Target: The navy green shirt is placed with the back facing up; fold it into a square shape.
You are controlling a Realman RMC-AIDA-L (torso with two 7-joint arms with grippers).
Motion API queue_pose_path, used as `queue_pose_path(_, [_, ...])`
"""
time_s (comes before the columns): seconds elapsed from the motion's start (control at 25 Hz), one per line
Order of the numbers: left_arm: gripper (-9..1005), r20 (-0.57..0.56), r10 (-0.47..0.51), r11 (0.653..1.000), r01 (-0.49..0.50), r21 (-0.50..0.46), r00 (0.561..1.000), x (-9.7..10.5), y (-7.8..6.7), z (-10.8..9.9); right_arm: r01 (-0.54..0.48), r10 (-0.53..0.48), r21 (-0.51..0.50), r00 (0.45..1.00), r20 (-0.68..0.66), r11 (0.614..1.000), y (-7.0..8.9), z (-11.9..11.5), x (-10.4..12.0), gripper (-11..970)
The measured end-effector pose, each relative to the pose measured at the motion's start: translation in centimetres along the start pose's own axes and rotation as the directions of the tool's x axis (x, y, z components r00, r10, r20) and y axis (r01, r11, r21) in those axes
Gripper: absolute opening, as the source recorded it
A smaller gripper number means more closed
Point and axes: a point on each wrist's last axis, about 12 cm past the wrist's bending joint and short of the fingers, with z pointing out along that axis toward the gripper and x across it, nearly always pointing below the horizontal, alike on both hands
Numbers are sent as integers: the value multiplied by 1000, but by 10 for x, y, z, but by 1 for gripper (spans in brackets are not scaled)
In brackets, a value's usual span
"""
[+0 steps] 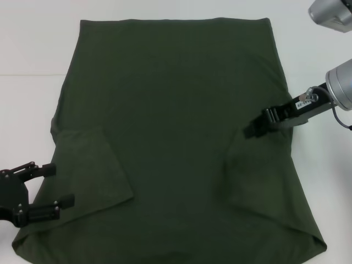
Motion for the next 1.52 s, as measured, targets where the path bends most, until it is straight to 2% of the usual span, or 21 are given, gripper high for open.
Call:
queue_pose_path(0.24, [904, 6, -5, 1000, 5, -1, 1000, 0, 0, 1, -24, 37, -139, 995, 94, 990, -7, -7, 10, 268])
queue_pose_path(0.36, [904, 9, -30, 1000, 31, -5, 999, 0, 0, 1, -4, 44, -242, 986, 161, 970, -14, -14, 23, 507])
queue_pose_path(0.44, [904, 17, -72, 997, 72, -16, 997, -1, 2, -2, 40, 33, -322, 975, 218, 946, -20, -18, 38, 591])
queue_pose_path(0.52, [904, 30, -124, 992, 125, -29, 992, -4, 5, -5, 134, -18, -380, 956, 293, 915, -26, -20, 57, 675])
queue_pose_path(0.6, [904, 30, -124, 992, 125, -29, 992, -4, 5, -5, 248, -95, -385, 923, 374, 889, -32, -20, 78, 759])
queue_pose_path(0.64, [904, 45, -215, 976, 216, -27, 976, -7, 8, -10, 301, -133, -378, 902, 410, 876, -34, -17, 91, 770])
queue_pose_path(0.8, [904, 48, -305, 952, 306, -4, 951, -8, 11, -15, 506, -309, -258, 780, 545, 823, -42, -3, 139, 814])
queue_pose_path(0.84, [904, 43, -371, 929, 371, 7, 928, -8, 12, -17, 544, -345, -225, 748, 568, 809, -43, 1, 150, 813])
queue_pose_path(0.88, [904, 43, -371, 929, 371, 7, 928, -8, 12, -17, 577, -377, -192, 715, 589, 794, -43, 5, 161, 812])
queue_pose_path(0.96, [904, 34, -437, 899, 437, 6, 899, -8, 14, -19, 635, -439, -134, 656, 615, 761, -43, 12, 179, 809])
queue_pose_path(1.08, [904, 4, -571, 821, 571, -13, 821, -9, 18, -26, 698, -508, -73, 585, 632, 713, -44, 21, 200, 808])
queue_pose_path(1.28, [903, -84, -723, 691, 718, -88, 686, -7, 23, -37, 722, -554, -33, 559, 617, 692, -48, 26, 216, 809])
queue_pose_path(1.4, [903, -145, -780, 626, 763, -159, 609, -6, 25, -42, 735, -581, -28, 558, 593, 678, -48, 32, 219, 809])
queue_pose_path(1.44, [903, -192, -813, 581, 783, -222, 549, -4, 27, -44, 737, -582, -30, 558, 591, 675, -48, 33, 220, 809])
queue_pose_path(1.48, [903, -192, -813, 581, 783, -222, 549, -4, 27, -44, 739, -584, -32, 558, 590, 673, -47, 35, 221, 811])
queue_pose_path(1.52, [903, -212, -829, 558, 791, -253, 517, -4, 29, -45, 741, -586, -31, 555, 590, 670, -47, 36, 221, 813])
